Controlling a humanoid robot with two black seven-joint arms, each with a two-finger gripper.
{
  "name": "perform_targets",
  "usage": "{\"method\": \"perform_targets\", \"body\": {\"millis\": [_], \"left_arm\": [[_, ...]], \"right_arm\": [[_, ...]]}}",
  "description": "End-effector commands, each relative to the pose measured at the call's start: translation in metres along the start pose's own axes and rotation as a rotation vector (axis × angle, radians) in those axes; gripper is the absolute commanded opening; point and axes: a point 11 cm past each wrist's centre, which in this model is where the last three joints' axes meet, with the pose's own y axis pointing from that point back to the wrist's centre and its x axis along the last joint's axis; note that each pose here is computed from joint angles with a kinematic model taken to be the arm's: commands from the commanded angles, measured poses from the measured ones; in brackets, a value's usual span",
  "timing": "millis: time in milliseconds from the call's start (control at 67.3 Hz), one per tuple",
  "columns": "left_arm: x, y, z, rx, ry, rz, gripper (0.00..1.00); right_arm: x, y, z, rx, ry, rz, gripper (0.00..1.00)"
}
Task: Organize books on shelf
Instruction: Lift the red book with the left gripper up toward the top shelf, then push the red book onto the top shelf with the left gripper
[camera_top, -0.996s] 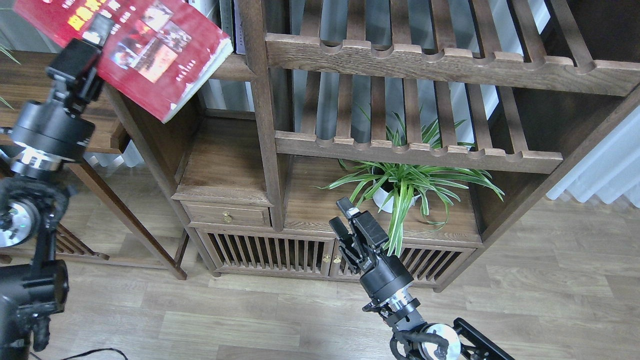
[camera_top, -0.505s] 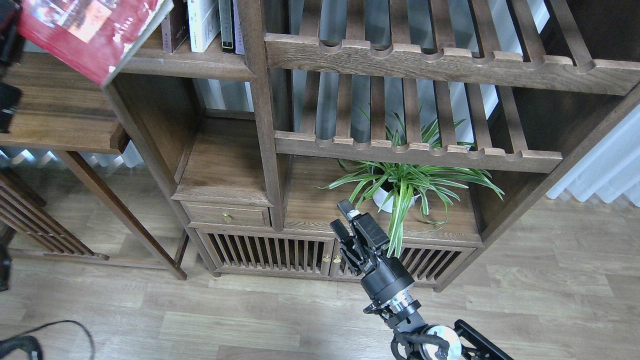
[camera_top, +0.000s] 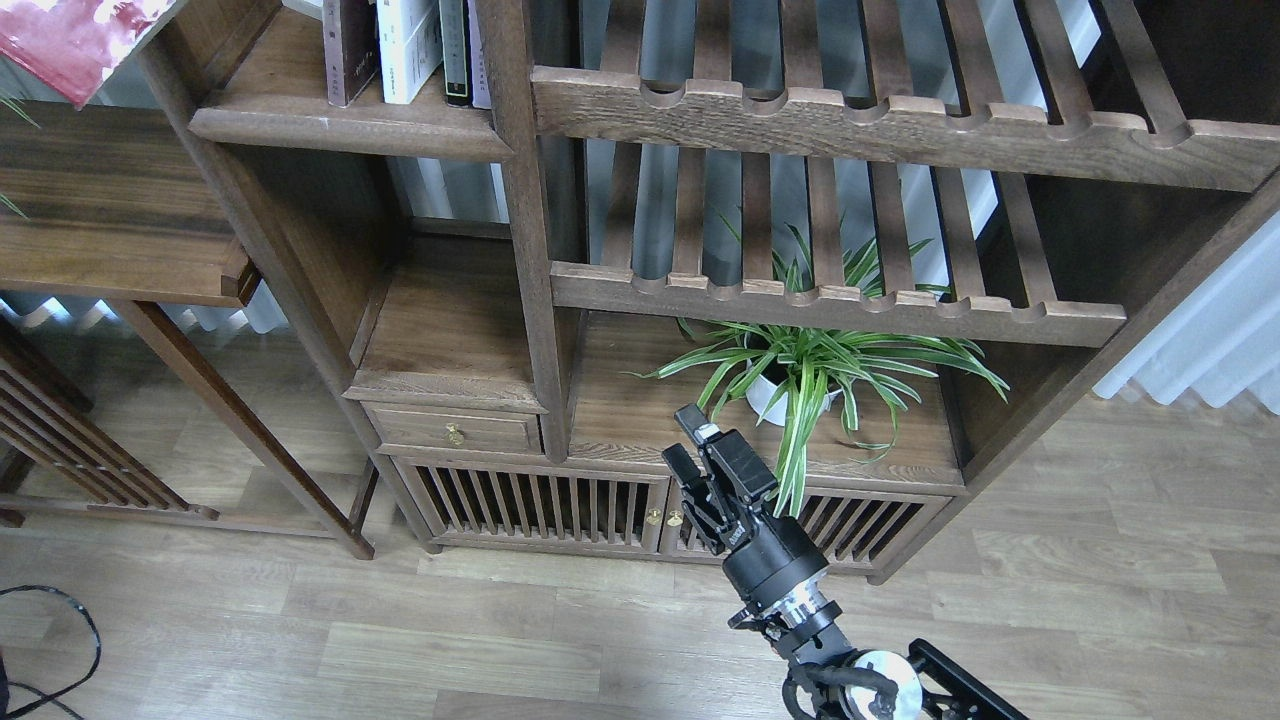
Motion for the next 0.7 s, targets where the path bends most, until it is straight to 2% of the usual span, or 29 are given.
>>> {"method": "perform_targets", "body": {"millis": [0, 134, 267, 684], "left_arm": [[-0.006, -0.017, 0.005, 0.007, -0.038, -0.012, 0.02], [-0.018, -0.034, 0.003, 0.034, -0.087, -0.034, 0.02], [-0.029, -0.05, -0.009, 0.07, -0.142, -0.038, 0.01], [-0.017, -0.053, -0.015, 0.11, -0.184, 0.016, 0.0]], "right_arm": [[0.006, 0.005, 0.008, -0.019, -0.007, 0.019, 0.83], [0.012, 0.011, 0.022, -0.052, -0.019, 0.041, 0.87], [0.007, 0.007, 0.021, -0.053, -0.019, 0.025, 0.85], [0.004, 0.002, 0.022, -0.066, -0.011, 0.014, 0.87]]}}
